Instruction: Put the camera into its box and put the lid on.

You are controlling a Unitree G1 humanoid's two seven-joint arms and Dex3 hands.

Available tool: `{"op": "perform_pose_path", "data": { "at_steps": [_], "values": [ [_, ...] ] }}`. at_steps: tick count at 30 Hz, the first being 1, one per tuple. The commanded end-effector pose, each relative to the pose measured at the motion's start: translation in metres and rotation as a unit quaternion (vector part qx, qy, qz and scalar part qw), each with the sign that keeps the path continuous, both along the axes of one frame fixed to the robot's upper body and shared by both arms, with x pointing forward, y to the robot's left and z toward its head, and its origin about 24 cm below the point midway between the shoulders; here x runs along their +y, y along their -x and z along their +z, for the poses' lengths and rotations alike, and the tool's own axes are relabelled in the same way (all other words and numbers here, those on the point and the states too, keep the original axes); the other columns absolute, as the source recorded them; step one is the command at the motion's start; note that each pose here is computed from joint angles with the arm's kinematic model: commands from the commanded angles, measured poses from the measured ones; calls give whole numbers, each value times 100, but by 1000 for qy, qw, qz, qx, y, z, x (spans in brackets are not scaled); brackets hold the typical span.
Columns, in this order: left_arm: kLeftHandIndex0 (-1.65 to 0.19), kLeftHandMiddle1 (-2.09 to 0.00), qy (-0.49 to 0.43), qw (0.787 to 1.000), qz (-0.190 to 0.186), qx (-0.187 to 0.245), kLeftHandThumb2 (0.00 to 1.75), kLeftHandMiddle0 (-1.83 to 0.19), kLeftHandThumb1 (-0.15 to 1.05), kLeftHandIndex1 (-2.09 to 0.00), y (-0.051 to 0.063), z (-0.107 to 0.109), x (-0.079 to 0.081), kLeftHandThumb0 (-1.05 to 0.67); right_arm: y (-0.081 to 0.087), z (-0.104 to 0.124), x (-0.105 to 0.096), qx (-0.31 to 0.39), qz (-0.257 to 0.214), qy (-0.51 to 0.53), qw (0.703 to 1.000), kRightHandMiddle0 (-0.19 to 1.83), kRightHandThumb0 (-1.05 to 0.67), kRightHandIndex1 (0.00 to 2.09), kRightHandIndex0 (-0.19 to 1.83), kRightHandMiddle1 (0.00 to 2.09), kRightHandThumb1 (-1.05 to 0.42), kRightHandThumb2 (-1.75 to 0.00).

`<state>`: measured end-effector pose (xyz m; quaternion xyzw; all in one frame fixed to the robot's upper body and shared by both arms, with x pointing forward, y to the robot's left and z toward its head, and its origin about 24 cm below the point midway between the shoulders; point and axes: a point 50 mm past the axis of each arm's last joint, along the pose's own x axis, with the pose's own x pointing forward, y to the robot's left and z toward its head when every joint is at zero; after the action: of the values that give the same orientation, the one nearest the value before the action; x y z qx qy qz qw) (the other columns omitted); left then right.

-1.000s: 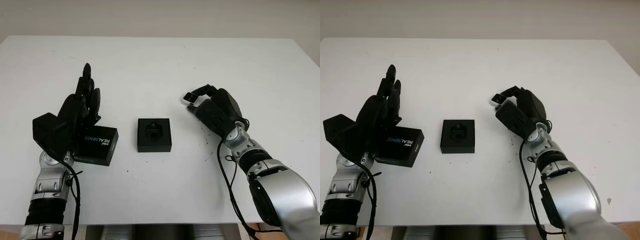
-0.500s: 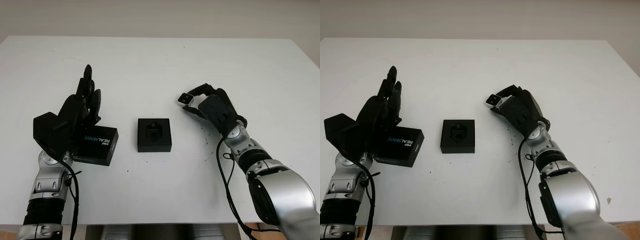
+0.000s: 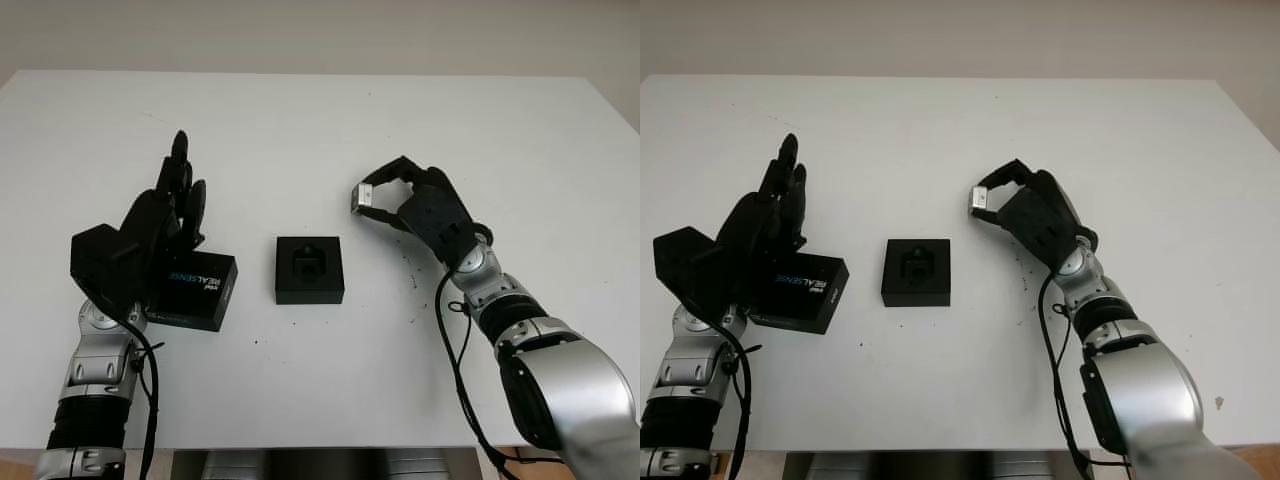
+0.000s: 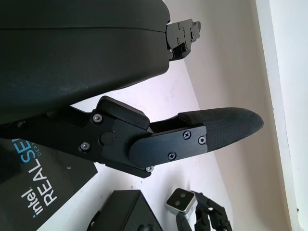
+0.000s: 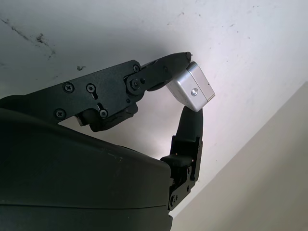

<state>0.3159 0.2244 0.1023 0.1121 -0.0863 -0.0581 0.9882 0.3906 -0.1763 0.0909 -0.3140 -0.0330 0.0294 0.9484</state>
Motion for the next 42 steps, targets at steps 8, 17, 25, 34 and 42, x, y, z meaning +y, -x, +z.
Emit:
{"op": "perform_pose_path", "data": {
  "at_steps": [8, 17, 25, 34, 42],
  "values": [
    [19, 0, 1, 1000, -2, -12, 66, 19, 105, 0, 0, 5, 2, -88, 2, 2, -2, -12, 2, -35, 999, 33, -40, 5, 11, 144, -99, -6],
    [19, 0, -5, 1000, -5, -12, 66, 19, 105, 0, 0, 6, 3, -88, 3, -1, -3, -8, 0, -78, 997, 30, -38, 4, 10, 152, -99, -5],
    [19, 0, 0, 1000, -3, -12, 65, 19, 105, 0, 1, 6, 3, -89, 2, 1, 3, 9, 21, -223, 975, 24, -35, 3, 3, 157, -99, -6],
    [19, 0, -1, 1000, -4, -7, 66, 19, 105, 0, 2, 5, 4, -89, 8, -2, 9, 25, 79, -309, 947, 20, -41, 3, -3, 167, -103, -6],
    [19, 0, 0, 1000, -4, -9, 66, 19, 105, 0, 2, 6, 5, -89, 18, -5, 13, 31, 129, -314, 940, 25, -46, 5, -1, 168, -101, -5]
  ]
}}
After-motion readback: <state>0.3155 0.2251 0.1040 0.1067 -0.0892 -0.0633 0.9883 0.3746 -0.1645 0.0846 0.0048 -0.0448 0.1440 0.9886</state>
